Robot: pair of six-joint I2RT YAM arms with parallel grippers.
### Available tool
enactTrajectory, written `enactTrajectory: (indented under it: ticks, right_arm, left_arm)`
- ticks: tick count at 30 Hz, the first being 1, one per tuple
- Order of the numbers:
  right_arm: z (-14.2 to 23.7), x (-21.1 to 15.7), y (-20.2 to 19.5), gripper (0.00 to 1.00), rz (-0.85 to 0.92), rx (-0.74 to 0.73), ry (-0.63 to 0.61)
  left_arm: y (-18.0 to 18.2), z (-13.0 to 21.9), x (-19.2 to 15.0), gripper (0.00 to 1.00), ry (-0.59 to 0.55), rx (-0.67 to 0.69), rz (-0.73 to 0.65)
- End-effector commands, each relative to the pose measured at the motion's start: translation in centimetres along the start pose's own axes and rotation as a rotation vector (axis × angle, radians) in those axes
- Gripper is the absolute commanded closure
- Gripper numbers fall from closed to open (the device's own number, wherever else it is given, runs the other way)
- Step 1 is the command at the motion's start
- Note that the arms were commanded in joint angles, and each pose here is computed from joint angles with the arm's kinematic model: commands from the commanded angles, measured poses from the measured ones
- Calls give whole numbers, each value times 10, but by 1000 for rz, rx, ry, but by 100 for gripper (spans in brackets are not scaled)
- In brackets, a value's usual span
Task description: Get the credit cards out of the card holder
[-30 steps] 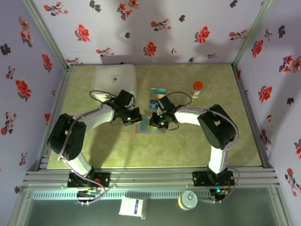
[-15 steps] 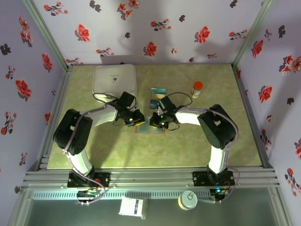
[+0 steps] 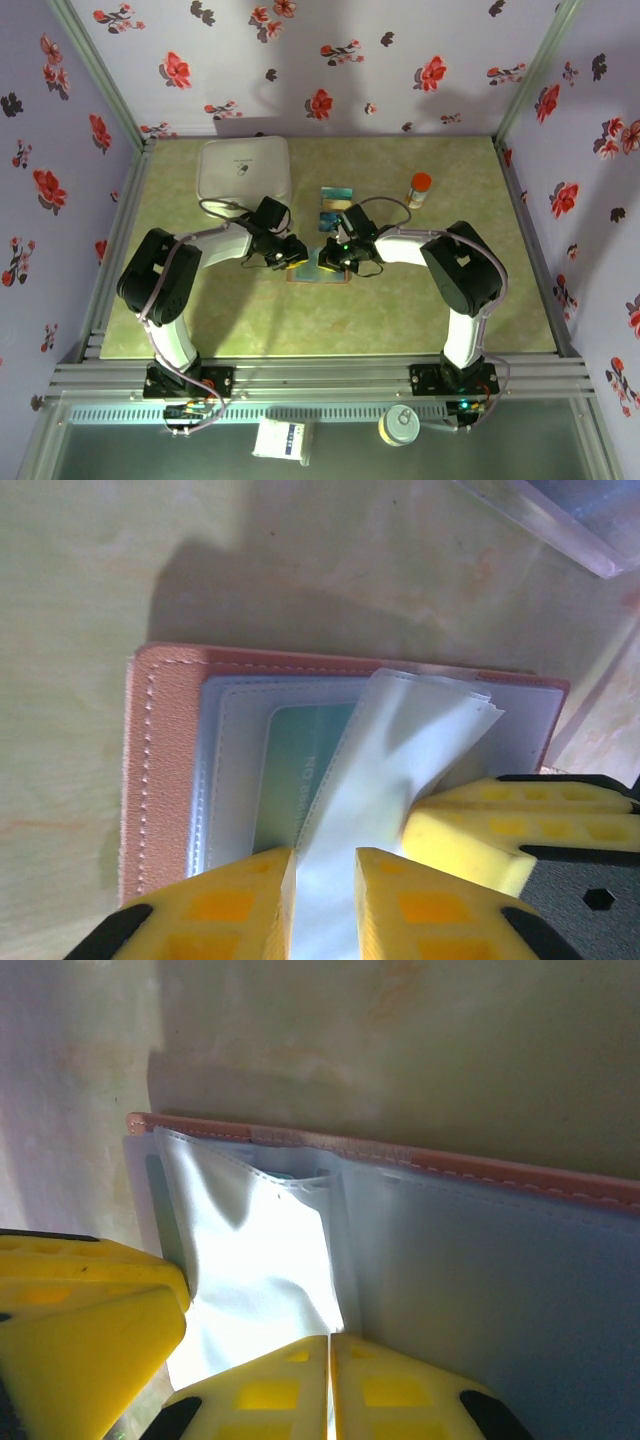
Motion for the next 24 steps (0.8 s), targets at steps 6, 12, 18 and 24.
enactTrajectory:
  ticks: [6, 12, 18, 24]
  right_arm:
    - [-2, -6, -7, 92, -28, 4, 20]
    - [-3, -7, -7, 92, -29, 16, 22]
    - [-1, -7, -7, 92, -27, 18, 19]
    - [4, -6, -3, 92, -19, 27, 5]
  left_arm:
    - [7, -1, -3, 74, -6, 43, 9]
    - [3, -4, -3, 74, 10, -9, 8]
    - [0, -7, -2, 77, 30, -41, 12]
    - [-4, -1, -3, 81, 24, -52, 6]
Point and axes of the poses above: each hand's point on the last joint's axis, 136 mm out from that joint toward the fingers, its own z axis back along the fingers, its own y axis along the line the jaws close on, x = y × z, the point moved 9 cm from there along z, back along the fingers, and after that the axes turned 12 degrees about z, right-handed, at the moved point
